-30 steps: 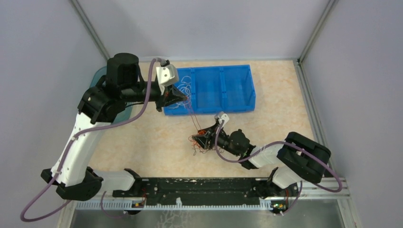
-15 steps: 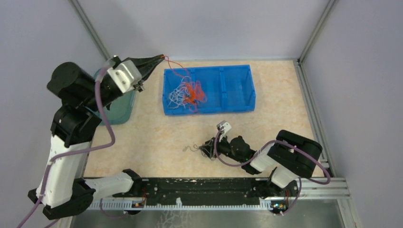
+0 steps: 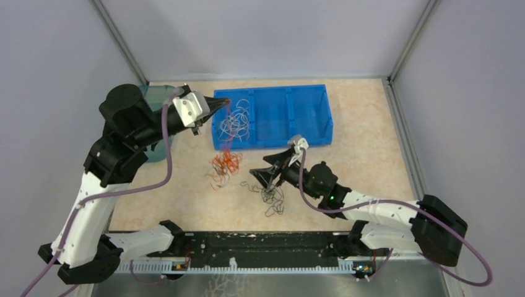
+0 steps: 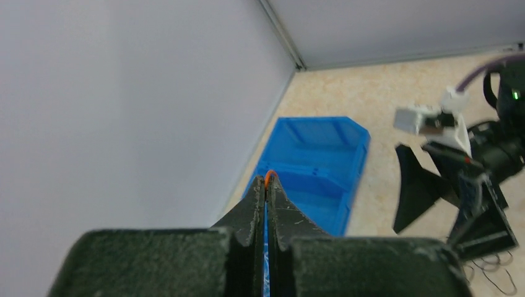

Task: Untangle the cables

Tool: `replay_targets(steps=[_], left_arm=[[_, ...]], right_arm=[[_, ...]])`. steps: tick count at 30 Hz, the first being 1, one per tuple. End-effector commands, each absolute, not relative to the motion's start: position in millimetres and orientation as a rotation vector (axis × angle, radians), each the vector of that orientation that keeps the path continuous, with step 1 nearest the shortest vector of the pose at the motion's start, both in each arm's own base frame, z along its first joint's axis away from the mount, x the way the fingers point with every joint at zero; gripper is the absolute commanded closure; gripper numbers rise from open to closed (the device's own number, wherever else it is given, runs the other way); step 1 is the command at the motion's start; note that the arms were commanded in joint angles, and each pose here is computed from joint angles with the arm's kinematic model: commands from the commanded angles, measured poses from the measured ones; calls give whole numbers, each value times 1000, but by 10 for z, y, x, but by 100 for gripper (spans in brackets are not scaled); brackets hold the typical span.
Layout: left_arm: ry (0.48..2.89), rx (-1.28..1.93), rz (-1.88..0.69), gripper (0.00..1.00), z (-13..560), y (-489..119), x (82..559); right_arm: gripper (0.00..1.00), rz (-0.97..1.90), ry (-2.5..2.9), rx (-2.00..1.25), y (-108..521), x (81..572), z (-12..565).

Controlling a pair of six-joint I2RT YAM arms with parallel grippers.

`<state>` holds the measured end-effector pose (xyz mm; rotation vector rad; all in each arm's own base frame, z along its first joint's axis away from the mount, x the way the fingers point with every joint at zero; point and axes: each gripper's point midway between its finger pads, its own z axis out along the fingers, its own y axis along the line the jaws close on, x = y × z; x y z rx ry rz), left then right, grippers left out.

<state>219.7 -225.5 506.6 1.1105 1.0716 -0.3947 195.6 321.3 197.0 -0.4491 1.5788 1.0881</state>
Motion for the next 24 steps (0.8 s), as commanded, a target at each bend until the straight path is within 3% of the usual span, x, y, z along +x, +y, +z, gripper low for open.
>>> replay_targets(steps=[1,6,16,24], left_arm=[[1115,1180,-481,100,4764,-2279,2006],[1200,1248,-568,100,4320,-2317,1889],[1268,1323,-729,100,4055,-2387,1655],[1260,1305,-775,100,4167,-2423,1620]], right_arm=[[22,1081,1483,-498,3281,1953,2548],[25,1130,1444,-471,3301,1928,2756],[45,1153,1424,-450,3292,1917,2788],[41,1156,1423,-440,3407,2001,2798]])
